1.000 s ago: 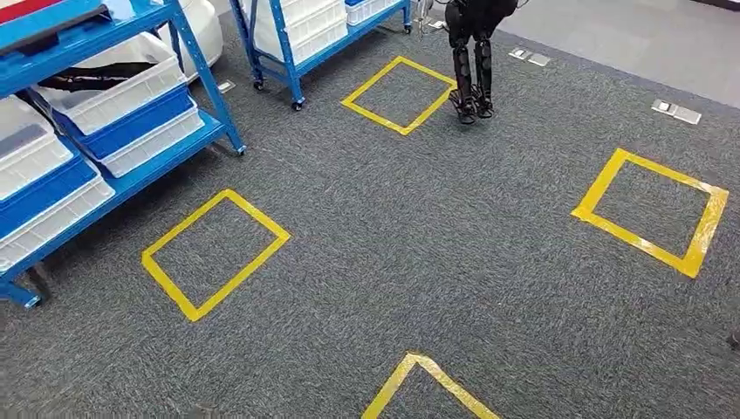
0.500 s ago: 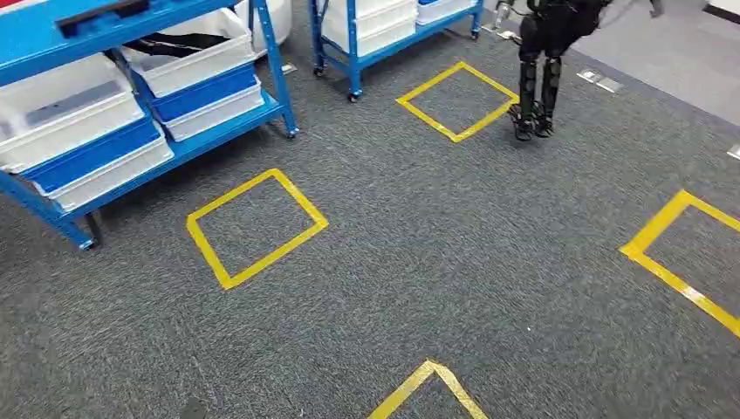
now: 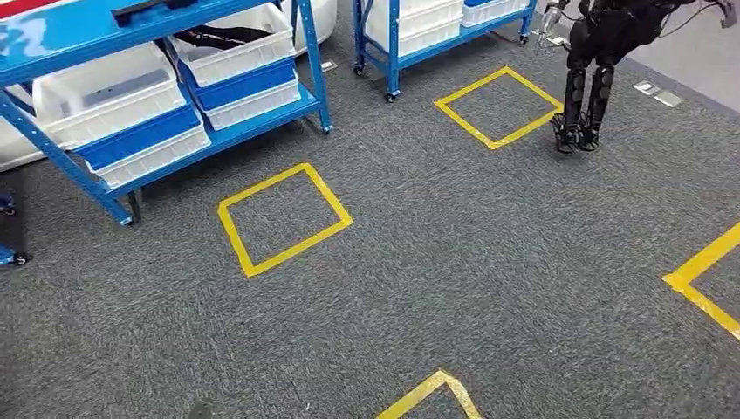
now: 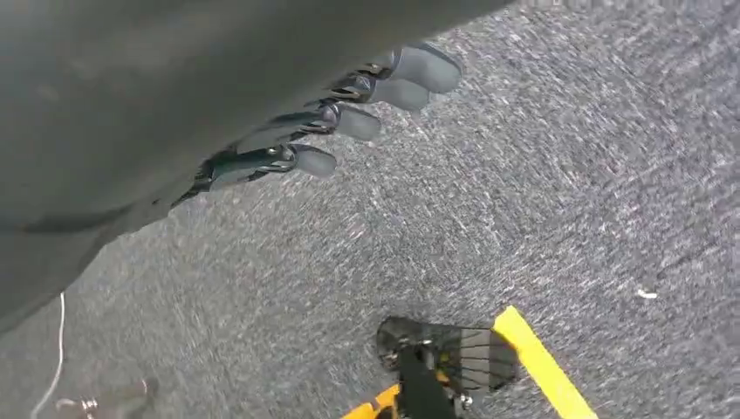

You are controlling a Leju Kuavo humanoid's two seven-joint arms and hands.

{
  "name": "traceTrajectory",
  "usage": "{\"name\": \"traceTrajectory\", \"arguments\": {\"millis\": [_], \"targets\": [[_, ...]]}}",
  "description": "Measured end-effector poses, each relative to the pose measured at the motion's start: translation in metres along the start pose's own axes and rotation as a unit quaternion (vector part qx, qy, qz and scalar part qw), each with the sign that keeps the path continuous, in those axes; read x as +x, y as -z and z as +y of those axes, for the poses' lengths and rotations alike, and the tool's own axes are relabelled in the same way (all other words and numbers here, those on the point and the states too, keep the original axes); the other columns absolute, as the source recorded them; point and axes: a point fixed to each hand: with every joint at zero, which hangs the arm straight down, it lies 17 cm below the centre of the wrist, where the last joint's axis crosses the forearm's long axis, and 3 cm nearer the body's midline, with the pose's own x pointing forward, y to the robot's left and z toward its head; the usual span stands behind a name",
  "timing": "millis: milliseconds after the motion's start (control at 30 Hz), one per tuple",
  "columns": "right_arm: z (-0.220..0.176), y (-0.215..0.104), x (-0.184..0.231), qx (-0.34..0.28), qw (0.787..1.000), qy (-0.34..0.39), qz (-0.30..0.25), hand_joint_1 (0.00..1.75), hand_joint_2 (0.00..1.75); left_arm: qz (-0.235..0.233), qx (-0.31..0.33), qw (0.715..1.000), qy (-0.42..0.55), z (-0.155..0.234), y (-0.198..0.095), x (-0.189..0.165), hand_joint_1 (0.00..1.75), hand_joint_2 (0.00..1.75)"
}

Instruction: Take the parts from the cabinet and place them on the table.

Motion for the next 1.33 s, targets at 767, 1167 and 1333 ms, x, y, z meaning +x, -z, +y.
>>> {"name": "traceTrajectory", "arguments": {"millis": [767,1167,1333], "targets": [[0.001,0.0,0.0,0.0,1.0,-0.003,-0.001,0.0,0.0,0.006,-0.004,1.0,0.002,-0.006,0.0,0.005,0.0,0.0],[0.004,0.0,0.002,0.002,1.0,-0.004,-0.005,0.0,0.0,0.009,-0.005,1.0,0.004,-0.006,0.0,0.001,0.0,0.0],[0.005,-0.001,0.005,0.002,1.0,-0.007,-0.008,0.0,0.0,0.005,-0.004,1.0,0.004,-0.004,0.001,0.006,0.0,0.0]]}}
